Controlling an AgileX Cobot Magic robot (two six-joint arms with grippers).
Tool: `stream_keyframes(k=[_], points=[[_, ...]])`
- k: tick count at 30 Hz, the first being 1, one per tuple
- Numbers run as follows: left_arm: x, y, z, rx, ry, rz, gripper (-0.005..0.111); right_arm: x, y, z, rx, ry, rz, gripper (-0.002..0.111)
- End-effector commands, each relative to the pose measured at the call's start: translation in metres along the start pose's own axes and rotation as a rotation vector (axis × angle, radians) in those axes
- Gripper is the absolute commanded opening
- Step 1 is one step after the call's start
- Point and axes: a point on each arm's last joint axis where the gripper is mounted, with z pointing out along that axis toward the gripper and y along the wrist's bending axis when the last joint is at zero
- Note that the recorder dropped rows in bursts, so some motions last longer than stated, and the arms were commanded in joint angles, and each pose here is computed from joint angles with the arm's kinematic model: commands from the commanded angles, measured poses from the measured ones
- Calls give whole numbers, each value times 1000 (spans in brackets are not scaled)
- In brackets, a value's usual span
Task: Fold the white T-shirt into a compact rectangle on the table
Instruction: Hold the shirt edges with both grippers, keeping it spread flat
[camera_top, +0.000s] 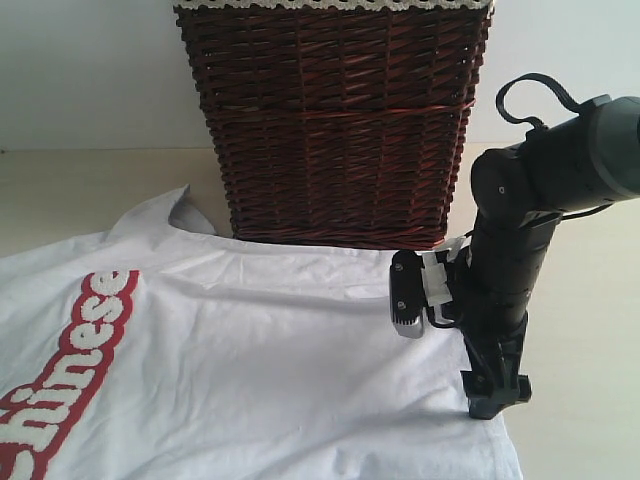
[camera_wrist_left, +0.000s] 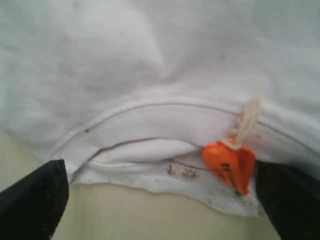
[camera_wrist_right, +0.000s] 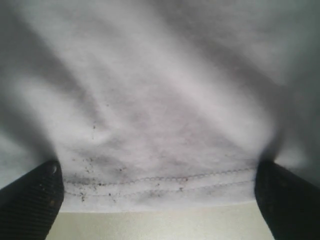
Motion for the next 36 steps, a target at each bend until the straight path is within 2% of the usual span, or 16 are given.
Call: stream_keyframes(k=[1,28,36], points=[[-5,-12,13,71,-28,-87,105,3,2,19,-40,24,3,105],[-5,-11,13,70,-29,-91,105,3,2,19,-39,23,5,105],[-6,-8,13,33,-43,-92,105,3,2,19,-39,23,6,105]])
